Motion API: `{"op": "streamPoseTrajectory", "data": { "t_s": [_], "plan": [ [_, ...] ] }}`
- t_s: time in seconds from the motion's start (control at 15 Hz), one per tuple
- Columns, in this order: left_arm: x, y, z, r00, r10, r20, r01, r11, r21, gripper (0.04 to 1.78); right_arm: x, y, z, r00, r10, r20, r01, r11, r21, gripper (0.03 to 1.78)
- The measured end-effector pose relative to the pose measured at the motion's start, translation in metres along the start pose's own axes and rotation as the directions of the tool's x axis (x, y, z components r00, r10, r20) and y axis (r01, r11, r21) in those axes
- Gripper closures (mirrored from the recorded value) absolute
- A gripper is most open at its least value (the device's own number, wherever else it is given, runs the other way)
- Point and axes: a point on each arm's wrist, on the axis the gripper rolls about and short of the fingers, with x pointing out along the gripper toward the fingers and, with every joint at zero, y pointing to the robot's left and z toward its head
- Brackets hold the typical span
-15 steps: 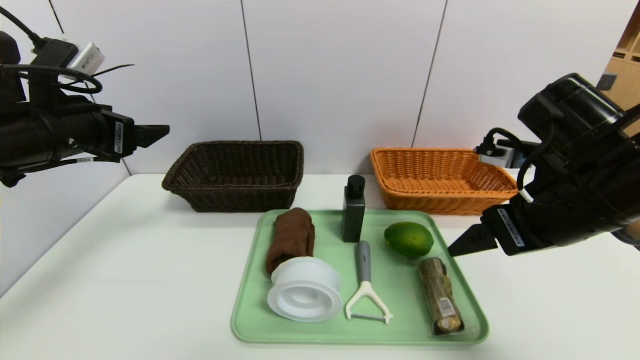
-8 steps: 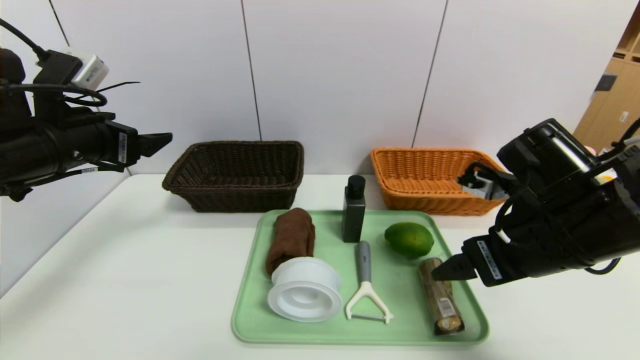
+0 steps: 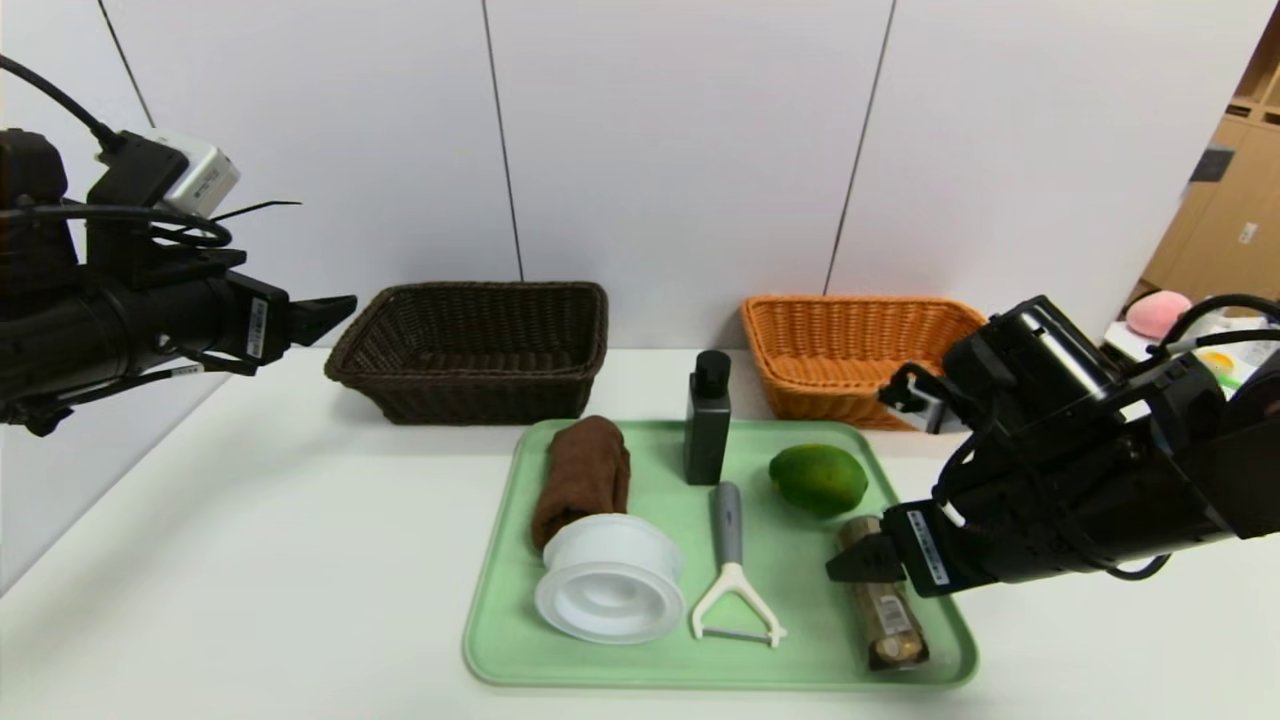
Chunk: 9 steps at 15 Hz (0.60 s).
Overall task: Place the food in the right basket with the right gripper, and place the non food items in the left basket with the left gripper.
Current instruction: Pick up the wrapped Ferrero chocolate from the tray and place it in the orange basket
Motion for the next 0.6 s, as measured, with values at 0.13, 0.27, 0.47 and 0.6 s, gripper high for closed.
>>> {"op": "streamPoseTrajectory", "data": {
  "t_s": [0.13, 0.27, 0.47, 0.6],
  "plan": [
    [-0.001, 0.000, 0.000, 1.000, 0.000, -0.001, 0.000, 1.000, 0.000, 0.13, 0.005, 0.000, -0.001, 1.000, -0.004, -0.018, 0.004, 1.000, -0.001, 0.10],
    [-0.001, 0.000, -0.001, 1.000, -0.001, -0.002, 0.001, 1.000, -0.001, 0.13, 0.012, 0.000, -0.001, 0.999, -0.009, -0.037, 0.009, 1.000, 0.000, 0.10],
    [-0.002, -0.001, -0.002, 1.000, -0.002, -0.005, 0.002, 1.000, -0.002, 0.13, 0.021, -0.001, -0.002, 0.998, -0.015, -0.057, 0.015, 1.000, 0.009, 0.10],
    [-0.002, -0.001, -0.003, 1.000, -0.003, -0.007, 0.003, 1.000, -0.007, 0.13, 0.030, -0.001, 0.001, 1.000, -0.010, -0.018, 0.010, 1.000, 0.011, 0.10]
  ]
}}
